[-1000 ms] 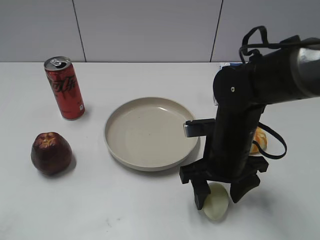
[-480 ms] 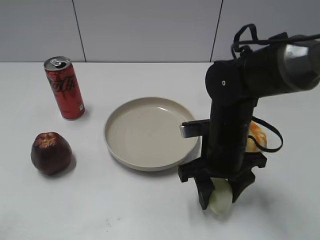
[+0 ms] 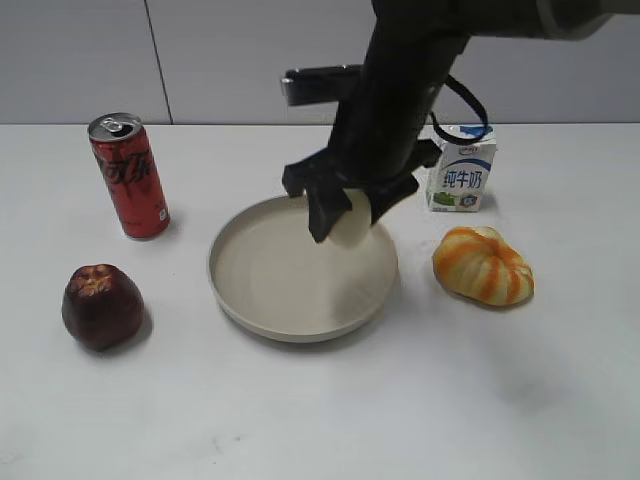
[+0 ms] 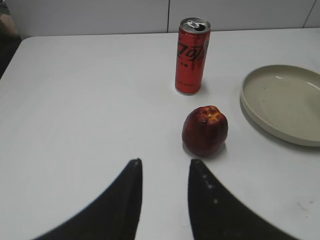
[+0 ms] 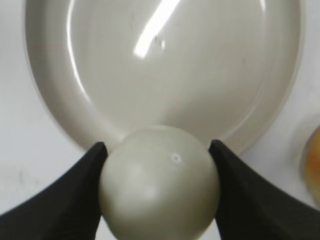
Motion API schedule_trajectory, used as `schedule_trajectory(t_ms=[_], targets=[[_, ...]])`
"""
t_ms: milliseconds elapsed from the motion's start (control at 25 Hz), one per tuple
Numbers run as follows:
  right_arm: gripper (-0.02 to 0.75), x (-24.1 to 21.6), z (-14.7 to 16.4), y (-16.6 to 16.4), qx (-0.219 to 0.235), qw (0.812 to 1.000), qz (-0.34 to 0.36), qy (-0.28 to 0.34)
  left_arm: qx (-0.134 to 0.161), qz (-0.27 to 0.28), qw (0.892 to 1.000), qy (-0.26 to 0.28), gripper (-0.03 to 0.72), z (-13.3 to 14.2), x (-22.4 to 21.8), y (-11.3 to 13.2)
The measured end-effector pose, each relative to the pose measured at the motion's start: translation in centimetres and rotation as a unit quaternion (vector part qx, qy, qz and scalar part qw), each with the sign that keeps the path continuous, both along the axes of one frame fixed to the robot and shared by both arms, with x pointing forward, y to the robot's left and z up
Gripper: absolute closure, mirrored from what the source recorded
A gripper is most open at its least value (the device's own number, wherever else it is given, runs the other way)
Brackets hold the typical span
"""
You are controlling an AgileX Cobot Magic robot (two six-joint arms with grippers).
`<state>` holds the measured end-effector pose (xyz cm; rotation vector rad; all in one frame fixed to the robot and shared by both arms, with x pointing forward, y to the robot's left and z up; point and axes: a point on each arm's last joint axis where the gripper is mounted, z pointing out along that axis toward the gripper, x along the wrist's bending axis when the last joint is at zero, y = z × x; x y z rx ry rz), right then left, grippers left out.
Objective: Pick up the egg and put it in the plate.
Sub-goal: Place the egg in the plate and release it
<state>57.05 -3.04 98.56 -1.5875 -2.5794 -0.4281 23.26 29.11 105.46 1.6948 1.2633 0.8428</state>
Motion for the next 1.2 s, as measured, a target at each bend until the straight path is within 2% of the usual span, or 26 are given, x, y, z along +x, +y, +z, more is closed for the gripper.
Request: schedule_trajectory(t_ms=[120, 320, 400, 480, 720, 880, 1000, 1200], targets=[[0.295, 1.5, -0.7, 0.8, 0.013, 0.999, 0.006, -0.042, 0.0, 0.0, 1.0, 0.0, 0.456, 0.0, 0.0, 0.0], [0.282, 2.1, -3.2, 1.3, 0.006, 0.999, 0.013, -0.038, 0.0, 0.0, 1.0, 0.0, 0.453, 0.0, 0.0, 0.0], [0.171, 2.3, -3.7, 1.5, 0.007, 0.999, 0.014, -0.041, 0.0, 0.0, 1.0, 0.0, 0.453, 0.0, 0.0, 0.0], [0.118, 2.4, -3.7, 1.5, 0.01, 0.999, 0.014, -0.046, 0.0, 0.0, 1.0, 0.0, 0.453, 0.0, 0.0, 0.0], [0.112, 2.5, -3.6, 1.6, 0.012, 0.999, 0.015, -0.049, 0.0, 0.0, 1.0, 0.0, 0.453, 0.0, 0.0, 0.0], [0.113, 3.4, -2.1, 1.1, 0.002, 0.998, 0.011, -0.055, 0.0, 0.0, 1.0, 0.0, 0.453, 0.0, 0.0, 0.0], [0.117, 5.2, 0.0, -0.7, 0.001, 0.999, -0.011, -0.052, 0.0, 0.0, 1.0, 0.0, 0.453, 0.0, 0.0, 0.0], [0.137, 9.1, 3.6, -7.2, -0.01, 0.996, -0.08, -0.046, 0.0, 0.0, 1.0, 0.0, 0.453, 0.0, 0.0, 0.0]])
